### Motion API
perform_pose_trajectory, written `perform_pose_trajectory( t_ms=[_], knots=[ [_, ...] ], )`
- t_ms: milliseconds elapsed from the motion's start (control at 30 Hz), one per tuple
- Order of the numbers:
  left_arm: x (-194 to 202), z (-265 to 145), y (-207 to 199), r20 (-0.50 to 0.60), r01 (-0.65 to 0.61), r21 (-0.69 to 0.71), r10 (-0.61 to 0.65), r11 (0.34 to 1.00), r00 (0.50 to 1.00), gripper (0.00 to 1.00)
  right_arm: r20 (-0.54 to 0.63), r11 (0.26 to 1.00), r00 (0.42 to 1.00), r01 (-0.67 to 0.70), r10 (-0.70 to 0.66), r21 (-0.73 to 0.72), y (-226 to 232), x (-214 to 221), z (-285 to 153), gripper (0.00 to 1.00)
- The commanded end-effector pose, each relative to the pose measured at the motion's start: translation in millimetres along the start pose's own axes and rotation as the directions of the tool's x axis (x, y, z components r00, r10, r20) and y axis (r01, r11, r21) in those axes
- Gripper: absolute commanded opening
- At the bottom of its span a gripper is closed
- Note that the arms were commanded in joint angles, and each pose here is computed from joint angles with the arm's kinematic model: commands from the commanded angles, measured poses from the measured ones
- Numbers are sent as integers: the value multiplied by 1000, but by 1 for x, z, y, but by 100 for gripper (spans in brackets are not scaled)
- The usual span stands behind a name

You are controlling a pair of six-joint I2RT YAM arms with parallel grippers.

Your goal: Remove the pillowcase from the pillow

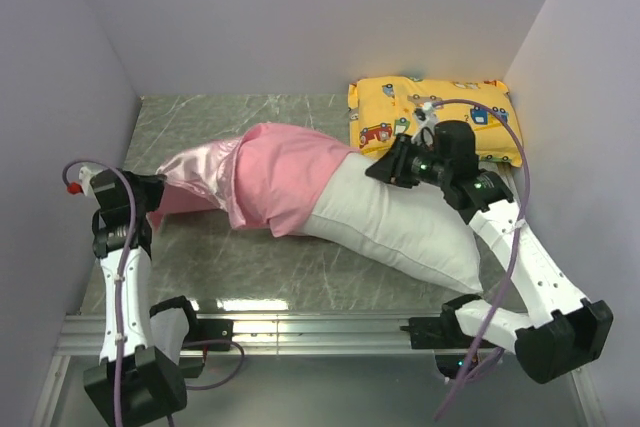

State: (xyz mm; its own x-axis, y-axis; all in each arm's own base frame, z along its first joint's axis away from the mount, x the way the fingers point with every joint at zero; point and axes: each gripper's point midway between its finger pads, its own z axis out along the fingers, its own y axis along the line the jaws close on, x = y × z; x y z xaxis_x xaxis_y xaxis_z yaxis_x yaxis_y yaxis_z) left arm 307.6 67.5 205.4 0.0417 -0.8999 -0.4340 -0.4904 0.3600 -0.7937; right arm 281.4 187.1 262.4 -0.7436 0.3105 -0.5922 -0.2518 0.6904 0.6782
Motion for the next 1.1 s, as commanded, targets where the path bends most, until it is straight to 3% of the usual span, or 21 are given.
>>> perform_pose_trajectory(
  t_ms=[0,67,167,233,267,300,333,467,500,667,900,1000,1033,1067],
  knots=[
    [-22,-15,-26,140,-93,43,87,995,986,1,167,959,946,265,-279,101,36,-35,-19,42],
    [-16,-21,-34,135,-119,69,109,990,985,1,181,934,920,320,-347,162,43,-30,-22,56],
    [-10,-28,-43,129,-146,91,134,985,983,0,212,894,875,394,-436,215,51,-26,-34,68],
    [-7,-31,-46,122,-165,102,152,981,981,0,206,856,831,492,-516,156,74,-4,-39,75],
    [-7,-31,-48,117,-167,108,155,980,981,0,198,837,814,517,-546,180,71,3,-39,90],
    [-6,-33,-51,116,-173,115,160,978,980,1,182,808,787,574,-590,134,87,25,-39,93],
    [-5,-35,-51,112,-176,119,163,977,980,0,155,776,762,601,-629,192,77,34,-34,94],
    [-4,-39,-53,112,-186,130,172,974,979,0,69,658,658,729,-750,188,85,96,-21,96],
    [-3,-41,-54,109,-189,136,174,973,979,1,38,607,621,749,-783,266,77,103,-14,96],
    [-2,-42,-55,100,-207,146,194,967,976,1,-81,363,422,849,-903,385,69,164,3,100],
    [2,-42,-58,80,-230,156,219,961,972,1,-207,200,313,878,-927,435,37,189,29,100],
    [0,-45,-62,82,-232,165,221,958,972,0,-247,154,311,853,-918,499,21,176,38,99],
    [0,-47,-64,83,-233,171,221,957,972,0,-258,146,310,850,-915,506,18,172,39,95],
    [0,-47,-65,82,-231,174,220,957,972,0,-264,146,317,847,-911,511,15,168,42,80]
  ],
)
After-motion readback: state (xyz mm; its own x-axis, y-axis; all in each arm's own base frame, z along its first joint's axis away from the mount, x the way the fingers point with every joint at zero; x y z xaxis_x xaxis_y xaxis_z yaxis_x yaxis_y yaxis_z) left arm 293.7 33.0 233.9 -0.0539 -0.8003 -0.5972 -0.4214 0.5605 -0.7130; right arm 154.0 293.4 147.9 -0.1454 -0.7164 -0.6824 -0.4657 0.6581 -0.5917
